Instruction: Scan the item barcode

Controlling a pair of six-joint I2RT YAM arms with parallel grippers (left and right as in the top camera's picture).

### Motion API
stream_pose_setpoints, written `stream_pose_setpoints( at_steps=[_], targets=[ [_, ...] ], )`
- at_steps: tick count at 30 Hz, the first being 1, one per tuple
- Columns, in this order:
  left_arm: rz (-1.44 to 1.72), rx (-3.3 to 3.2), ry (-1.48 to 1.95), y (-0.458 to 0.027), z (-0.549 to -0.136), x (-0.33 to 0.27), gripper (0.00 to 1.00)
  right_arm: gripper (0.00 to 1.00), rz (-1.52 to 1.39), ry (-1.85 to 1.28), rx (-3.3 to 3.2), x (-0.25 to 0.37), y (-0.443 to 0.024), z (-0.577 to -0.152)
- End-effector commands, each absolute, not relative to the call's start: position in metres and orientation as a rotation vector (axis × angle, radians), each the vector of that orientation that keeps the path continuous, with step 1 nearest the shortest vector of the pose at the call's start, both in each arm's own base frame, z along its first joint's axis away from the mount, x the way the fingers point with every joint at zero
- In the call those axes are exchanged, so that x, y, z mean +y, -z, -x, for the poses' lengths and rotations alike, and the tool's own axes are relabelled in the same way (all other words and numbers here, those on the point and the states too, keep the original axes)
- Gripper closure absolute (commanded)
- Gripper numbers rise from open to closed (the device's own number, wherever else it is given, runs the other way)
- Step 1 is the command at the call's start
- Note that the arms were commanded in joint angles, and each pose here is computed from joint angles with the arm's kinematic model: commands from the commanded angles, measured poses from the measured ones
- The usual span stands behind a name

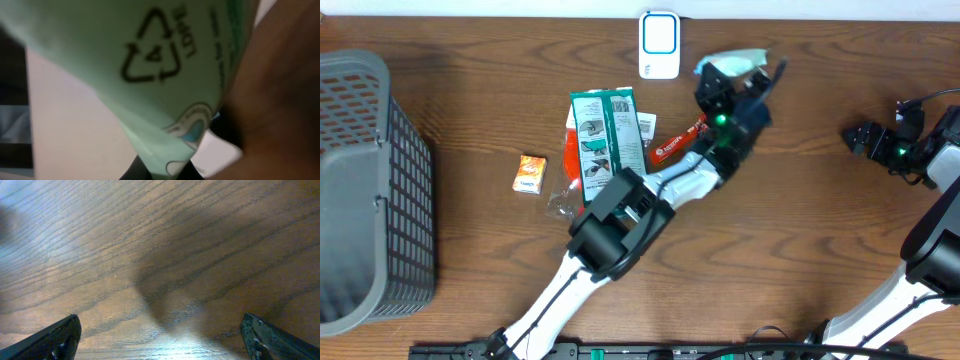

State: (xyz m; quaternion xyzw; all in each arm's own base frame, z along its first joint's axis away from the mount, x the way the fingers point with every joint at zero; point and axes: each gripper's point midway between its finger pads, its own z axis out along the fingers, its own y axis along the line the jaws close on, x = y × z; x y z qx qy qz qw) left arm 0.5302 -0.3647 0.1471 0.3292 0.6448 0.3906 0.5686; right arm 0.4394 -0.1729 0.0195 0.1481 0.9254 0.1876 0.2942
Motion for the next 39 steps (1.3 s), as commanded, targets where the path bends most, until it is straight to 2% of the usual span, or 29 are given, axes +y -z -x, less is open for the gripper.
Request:
stream_pose_setpoints(
  at_steps=[1, 6, 14, 19, 22, 28, 35, 39],
  targets=[
    [-0.583, 1.572, -0.766, -0.163, -0.526, -0.376, 0.93, 0.01, -0.415, -0.522, 2.526, -0.165, 0.007, -0.431],
    [-0.561, 1.665, -0.631, -0.149, -0.513, -0.398, 0.93, 0.01, -0.416, -0.522, 2.526, -0.165, 0.007, -0.431],
    [-0.662, 1.886, -0.404, -0.094, -0.500, -0.411, 0.93, 0.01, -0.426, -0.513, 2.539, -0.166, 0.008, -0.428],
    [-0.764, 2.110, -0.042, -0.066, -0.475, -0.426, 0.92, 0.01, -0.430, -0.510, 2.549, -0.166, 0.010, -0.426],
    [-0.763, 2.182, 0.184, -0.073, -0.465, -0.436, 0.92, 0.01, -0.436, -0.519, 2.558, -0.165, 0.011, -0.424],
    [-0.854, 2.155, 0.697, -0.121, -0.423, -0.483, 0.93, 0.01, -0.450, -0.599, 2.568, -0.154, 0.010, -0.419],
    [-0.850, 2.102, 0.914, -0.172, -0.405, -0.491, 0.92, 0.02, -0.356, -0.947, 2.395, -0.116, -0.022, -0.429],
    [-0.831, 2.077, 0.980, -0.199, -0.413, -0.475, 0.93, 0.06, -0.285, -1.165, 2.239, -0.096, -0.054, -0.434]
  ],
)
